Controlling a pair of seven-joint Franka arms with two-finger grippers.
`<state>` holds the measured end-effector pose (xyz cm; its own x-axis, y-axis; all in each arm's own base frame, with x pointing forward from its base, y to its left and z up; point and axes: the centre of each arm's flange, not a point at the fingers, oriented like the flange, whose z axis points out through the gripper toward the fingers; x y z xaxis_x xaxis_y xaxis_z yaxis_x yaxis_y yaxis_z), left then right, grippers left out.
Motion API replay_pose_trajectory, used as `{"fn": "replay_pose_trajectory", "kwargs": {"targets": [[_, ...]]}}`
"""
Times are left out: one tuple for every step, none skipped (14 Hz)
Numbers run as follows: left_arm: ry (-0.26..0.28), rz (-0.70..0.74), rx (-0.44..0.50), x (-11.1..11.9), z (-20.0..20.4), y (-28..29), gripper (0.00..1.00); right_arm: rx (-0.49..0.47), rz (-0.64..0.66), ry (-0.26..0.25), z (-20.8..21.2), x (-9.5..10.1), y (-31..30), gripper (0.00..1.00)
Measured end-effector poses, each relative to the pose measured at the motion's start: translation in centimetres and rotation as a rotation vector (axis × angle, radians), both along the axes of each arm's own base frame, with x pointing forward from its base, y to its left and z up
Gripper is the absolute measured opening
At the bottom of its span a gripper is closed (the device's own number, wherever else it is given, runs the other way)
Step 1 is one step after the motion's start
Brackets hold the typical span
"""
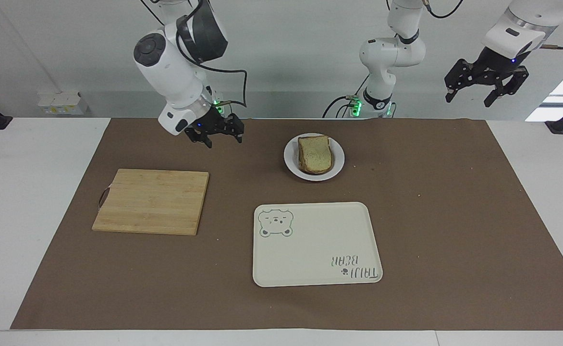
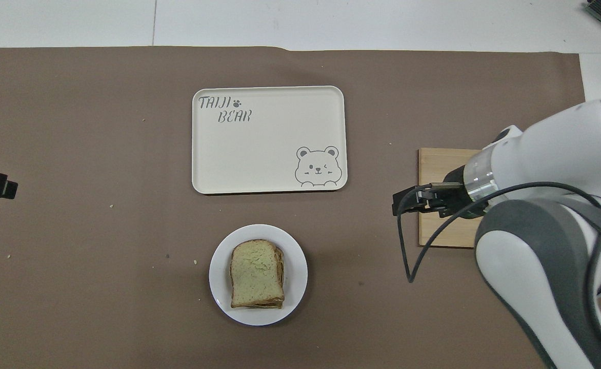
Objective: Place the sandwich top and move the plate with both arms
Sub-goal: 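Withdraw the right gripper toward the board while the left gripper reaches in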
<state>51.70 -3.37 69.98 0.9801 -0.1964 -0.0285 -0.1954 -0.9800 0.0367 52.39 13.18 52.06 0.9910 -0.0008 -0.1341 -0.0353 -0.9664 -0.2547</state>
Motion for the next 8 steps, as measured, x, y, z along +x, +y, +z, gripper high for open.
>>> {"fn": "replay_pose_trajectory", "kwargs": {"targets": [[0.007,-0.001,0.0,-0.1,-0.1,0.0,1.0,-0.012,0.007,-0.001,0.5,-0.1,-1.6,1.0],[0.014,-0.003,-0.001,-0.2,-0.2,-0.1,1.0,-0.024,0.017,-0.002,0.8,-0.3,-2.9,1.0],[0.02,-0.007,-0.009,-0.4,-0.3,-0.4,1.0,-0.029,0.026,-0.001,1.0,-0.3,-4.0,1.0],[0.028,-0.012,-0.026,-0.7,-0.6,-0.7,1.0,-0.032,0.037,0.001,1.1,-0.4,-5.0,1.0],[0.039,-0.015,-0.049,-1.0,-1.0,-1.0,1.0,-0.032,0.05,0.0,1.1,-0.4,-6.1,1.0],[0.049,-0.017,-0.07,-1.2,-1.7,-1.2,1.0,-0.03,0.067,0.0,1.1,-0.4,-7.6,1.0],[0.056,-0.016,-0.083,-1.3,-2.9,-1.4,1.0,-0.025,0.081,0.003,1.1,-0.5,-8.8,1.0],[0.058,-0.011,-0.107,-1.4,-4.8,-1.6,1.0,-0.02,0.091,0.005,1.1,-0.5,-10.2,1.0]]}}
